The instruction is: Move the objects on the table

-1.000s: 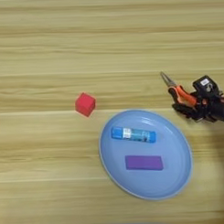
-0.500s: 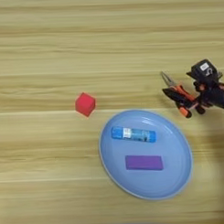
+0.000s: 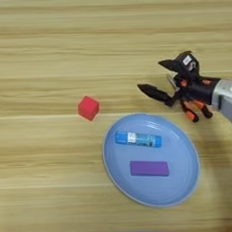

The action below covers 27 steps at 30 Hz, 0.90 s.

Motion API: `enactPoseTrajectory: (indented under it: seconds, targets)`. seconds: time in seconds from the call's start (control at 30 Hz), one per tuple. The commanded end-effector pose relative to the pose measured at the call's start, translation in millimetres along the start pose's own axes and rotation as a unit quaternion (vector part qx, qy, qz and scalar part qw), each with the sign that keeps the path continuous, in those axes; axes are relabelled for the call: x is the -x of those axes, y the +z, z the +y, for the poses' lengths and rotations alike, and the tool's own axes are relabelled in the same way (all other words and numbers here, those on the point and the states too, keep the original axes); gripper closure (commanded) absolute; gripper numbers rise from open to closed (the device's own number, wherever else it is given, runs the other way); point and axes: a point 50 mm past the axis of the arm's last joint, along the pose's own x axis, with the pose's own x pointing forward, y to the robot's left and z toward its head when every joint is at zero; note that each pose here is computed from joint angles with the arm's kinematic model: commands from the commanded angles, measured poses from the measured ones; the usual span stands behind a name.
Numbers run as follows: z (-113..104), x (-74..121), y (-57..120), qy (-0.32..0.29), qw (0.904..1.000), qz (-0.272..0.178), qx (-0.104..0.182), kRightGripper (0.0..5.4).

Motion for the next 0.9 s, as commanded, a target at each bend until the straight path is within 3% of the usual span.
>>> enactPoseTrajectory:
  seconds: [0.03,0.33,0.6,0.9]
  targets:
    - [14,-10.3,29.7,0.032,0.9968,-0.051,0.053,0.03]
    - [39,-33.0,31.6,0.079,0.9939,-0.054,0.056,0.03]
    - [51,-54.5,31.4,0.085,0.9939,-0.049,0.051,0.03]
    - [62,-80.2,19.5,0.077,0.9958,-0.026,0.041,0.03]
